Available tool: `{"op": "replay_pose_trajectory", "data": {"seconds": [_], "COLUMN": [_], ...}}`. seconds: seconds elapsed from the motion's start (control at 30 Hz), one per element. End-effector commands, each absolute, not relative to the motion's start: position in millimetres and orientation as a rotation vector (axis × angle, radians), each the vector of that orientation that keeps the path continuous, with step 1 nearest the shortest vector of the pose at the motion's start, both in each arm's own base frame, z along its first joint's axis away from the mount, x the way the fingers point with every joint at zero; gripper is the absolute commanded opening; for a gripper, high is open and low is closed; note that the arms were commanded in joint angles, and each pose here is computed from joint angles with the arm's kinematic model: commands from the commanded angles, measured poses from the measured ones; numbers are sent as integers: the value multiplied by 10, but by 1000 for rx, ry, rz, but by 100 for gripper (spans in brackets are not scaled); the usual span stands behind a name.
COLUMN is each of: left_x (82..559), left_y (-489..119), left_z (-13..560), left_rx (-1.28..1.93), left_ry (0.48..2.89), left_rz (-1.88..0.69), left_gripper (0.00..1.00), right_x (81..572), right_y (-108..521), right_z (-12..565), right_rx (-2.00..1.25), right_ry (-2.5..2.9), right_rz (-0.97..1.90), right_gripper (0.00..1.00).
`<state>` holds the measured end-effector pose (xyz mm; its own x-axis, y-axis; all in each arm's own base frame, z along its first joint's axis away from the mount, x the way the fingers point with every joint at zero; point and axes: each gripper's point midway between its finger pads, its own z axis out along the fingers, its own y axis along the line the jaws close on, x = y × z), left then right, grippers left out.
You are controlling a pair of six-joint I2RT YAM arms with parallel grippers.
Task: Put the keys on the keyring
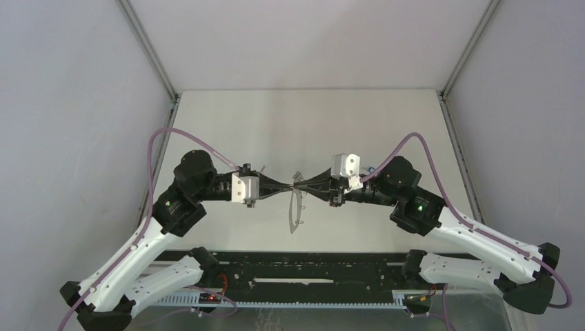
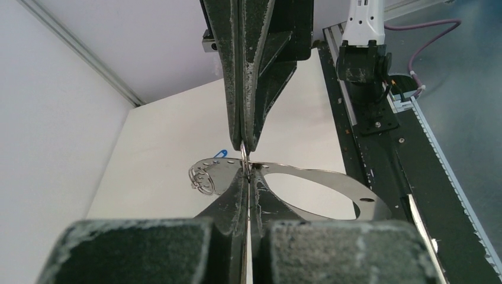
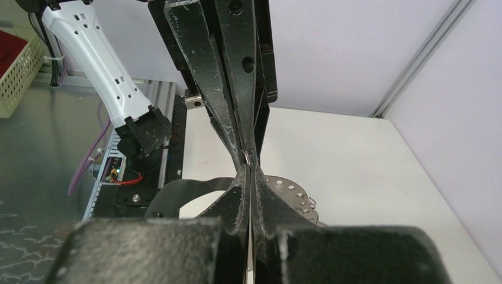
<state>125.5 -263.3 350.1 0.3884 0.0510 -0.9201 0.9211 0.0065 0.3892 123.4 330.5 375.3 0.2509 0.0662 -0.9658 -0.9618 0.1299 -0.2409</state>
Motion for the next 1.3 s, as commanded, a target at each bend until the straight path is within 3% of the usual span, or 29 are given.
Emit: {"op": "replay_pose_trajectory", "data": {"seconds": [0.0, 0.1, 0.23, 0.37, 1.1, 1.27], "left_x": [1217, 1228, 1267, 1272, 1238, 1186], "left_y": [-2641, -2638, -2597, -2528, -2570, -2555], "left_z": [3698, 3660, 3547, 3402, 3282, 3250], "left_rx": [1363, 1364, 1379, 1421, 1474, 1502], "left_ry": [895, 919, 974, 1045, 1062, 1059], "left_rz": [-880, -883, -848, -817, -860, -873], "left_gripper": [0, 4, 40, 51, 31, 21], "right_x": [1238, 1255, 1374, 1454, 1364, 1347], "right_y": [3309, 3282, 3232, 3185, 3358, 3402], "right_z": [3920, 3834, 3710, 3590, 3361, 3345], "right_rx": [-1169, -1194, -1215, -1237, -1484, -1514], "right_ry": [1033, 1088, 1247, 1368, 1528, 1517], "right_rz": [962, 938, 868, 796, 510, 476], "right_gripper": [0, 0, 0, 0, 0, 0]}}
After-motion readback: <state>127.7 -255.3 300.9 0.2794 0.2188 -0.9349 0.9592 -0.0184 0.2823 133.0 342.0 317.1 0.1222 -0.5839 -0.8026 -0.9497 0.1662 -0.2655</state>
